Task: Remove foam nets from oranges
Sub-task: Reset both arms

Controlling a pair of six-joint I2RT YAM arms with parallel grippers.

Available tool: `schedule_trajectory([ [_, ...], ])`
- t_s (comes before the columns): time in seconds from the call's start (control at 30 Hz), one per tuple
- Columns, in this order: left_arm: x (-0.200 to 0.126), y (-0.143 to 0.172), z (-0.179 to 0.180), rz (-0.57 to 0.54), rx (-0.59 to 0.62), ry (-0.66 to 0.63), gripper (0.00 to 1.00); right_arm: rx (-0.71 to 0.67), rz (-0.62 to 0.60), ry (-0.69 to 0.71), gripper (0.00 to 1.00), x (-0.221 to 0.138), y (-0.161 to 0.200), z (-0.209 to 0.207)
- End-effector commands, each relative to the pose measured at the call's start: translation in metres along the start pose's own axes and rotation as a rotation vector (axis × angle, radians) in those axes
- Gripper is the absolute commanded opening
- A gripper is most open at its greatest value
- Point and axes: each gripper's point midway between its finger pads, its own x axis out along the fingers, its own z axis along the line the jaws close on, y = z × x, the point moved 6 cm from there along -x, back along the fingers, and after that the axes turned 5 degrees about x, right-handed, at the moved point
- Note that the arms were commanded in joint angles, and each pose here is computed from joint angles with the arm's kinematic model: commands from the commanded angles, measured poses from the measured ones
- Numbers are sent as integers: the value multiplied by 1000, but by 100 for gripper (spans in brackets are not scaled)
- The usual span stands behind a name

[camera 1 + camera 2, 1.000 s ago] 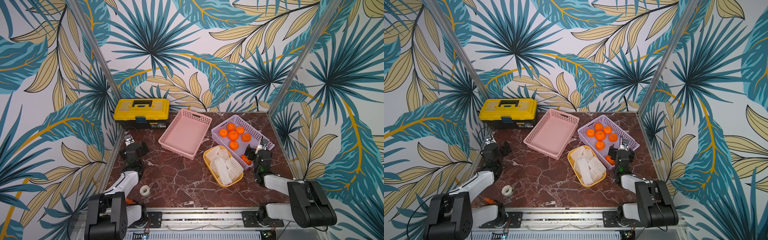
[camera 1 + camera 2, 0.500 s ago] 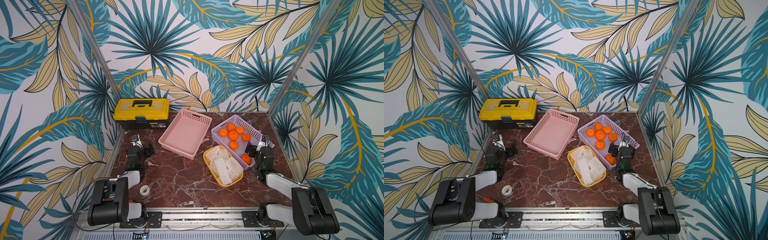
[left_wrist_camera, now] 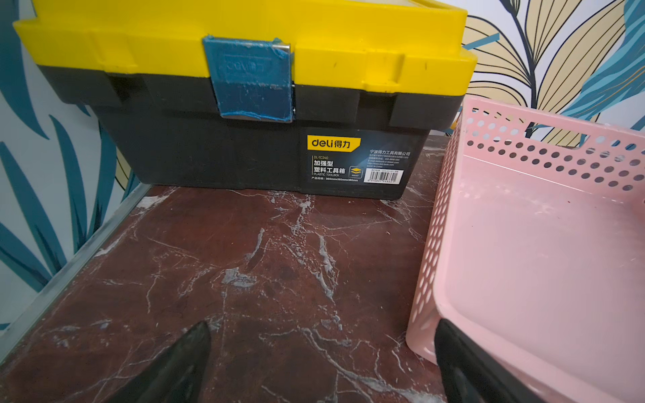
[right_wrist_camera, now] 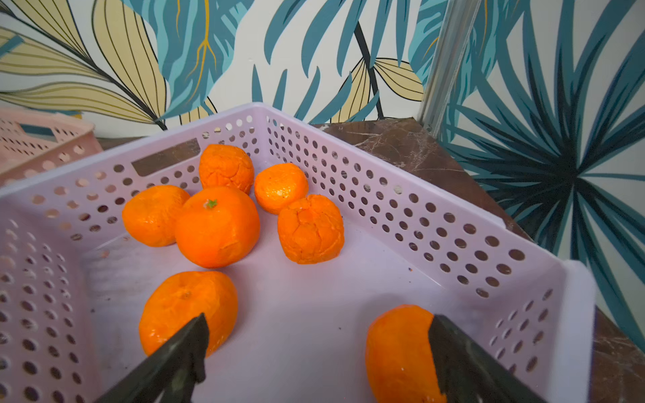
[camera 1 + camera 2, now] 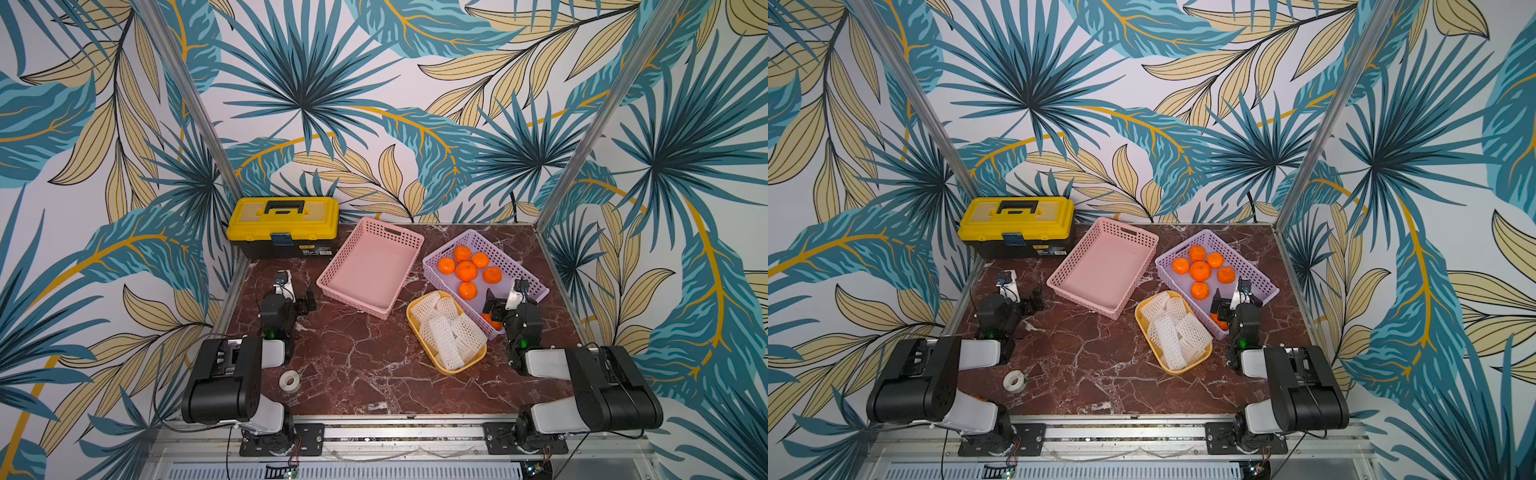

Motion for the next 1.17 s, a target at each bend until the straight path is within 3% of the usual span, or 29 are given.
schedule_trajectory([
  [0.0, 1, -6, -2, -29, 17, 14, 100, -6, -39, -38, 100, 3, -4, 4],
  [0.2, 8, -6, -2, 5, 14, 14, 100, -16, -41, -27, 100, 5, -5, 3],
  [0.37, 9, -7, -2, 6, 17, 17, 100, -1, 75, 18, 100, 24, -7, 2],
  [1.13, 10, -7, -5, 11, 31, 1, 100, -18, 56, -27, 100, 22, -7, 5],
])
